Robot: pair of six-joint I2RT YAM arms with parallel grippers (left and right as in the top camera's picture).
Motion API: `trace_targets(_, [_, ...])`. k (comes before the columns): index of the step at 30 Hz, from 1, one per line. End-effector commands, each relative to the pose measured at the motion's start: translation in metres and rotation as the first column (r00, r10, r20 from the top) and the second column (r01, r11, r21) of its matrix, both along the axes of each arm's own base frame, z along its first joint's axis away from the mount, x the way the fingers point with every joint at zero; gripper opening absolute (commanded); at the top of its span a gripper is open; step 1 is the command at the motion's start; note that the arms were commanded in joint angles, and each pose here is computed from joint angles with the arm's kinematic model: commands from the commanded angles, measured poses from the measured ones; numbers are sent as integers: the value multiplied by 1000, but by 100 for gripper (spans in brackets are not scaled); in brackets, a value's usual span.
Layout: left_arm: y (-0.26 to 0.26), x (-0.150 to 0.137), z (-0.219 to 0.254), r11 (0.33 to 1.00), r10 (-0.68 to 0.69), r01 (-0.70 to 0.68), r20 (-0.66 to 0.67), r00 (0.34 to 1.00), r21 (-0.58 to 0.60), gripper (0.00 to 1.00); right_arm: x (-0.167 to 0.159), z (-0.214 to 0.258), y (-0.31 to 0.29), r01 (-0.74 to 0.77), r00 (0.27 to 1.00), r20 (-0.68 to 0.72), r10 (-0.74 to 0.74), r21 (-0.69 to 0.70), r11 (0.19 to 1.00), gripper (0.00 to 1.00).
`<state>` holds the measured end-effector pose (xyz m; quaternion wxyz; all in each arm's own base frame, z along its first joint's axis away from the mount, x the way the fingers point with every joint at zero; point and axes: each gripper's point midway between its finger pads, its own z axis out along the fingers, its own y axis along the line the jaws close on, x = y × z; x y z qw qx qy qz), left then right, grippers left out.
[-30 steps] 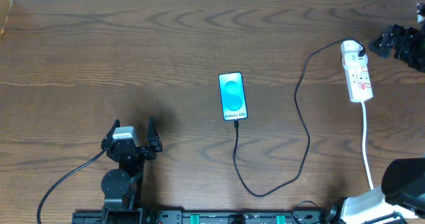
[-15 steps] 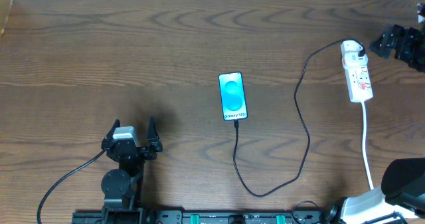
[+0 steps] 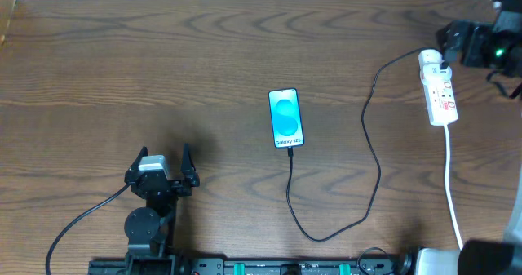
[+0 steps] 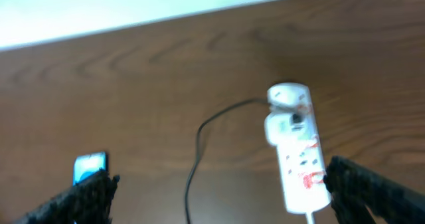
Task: Plug charger to phone and switch on socket
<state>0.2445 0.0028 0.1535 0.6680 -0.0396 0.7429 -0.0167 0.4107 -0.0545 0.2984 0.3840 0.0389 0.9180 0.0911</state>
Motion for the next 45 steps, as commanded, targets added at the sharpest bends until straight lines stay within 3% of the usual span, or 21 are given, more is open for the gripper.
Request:
trace_targets(1, [1,-1,-18,1000,2,-1,-51,999,22,87,-3,-12,33,-75,992,99,76,-21,997,99])
trace_targets(8, [1,-1,-18,1000,2,-1,-51,999,22,87,-17,-34,76,-154,903,389,182,-104,983,99])
trace_targets(26, [1,-1,-18,1000,2,-1,-52,999,22,87,-138,-161,85,-111,789,586,184,-159,981,99])
trace_targets(38, [1,-1,-18,1000,2,-1,-52,999,22,87,-161,-168,77,-60,819,556,143,-164,985,99])
trace_targets(42, [1,-1,-18,1000,2,-1,-51,999,22,87,-166,-139,75,-22,740,656,145,-192,981,99])
trace_targets(45, [1,-1,-18,1000,2,-1,-51,999,22,88,-166,-138,73,-13,740,659,139,-192,981,99])
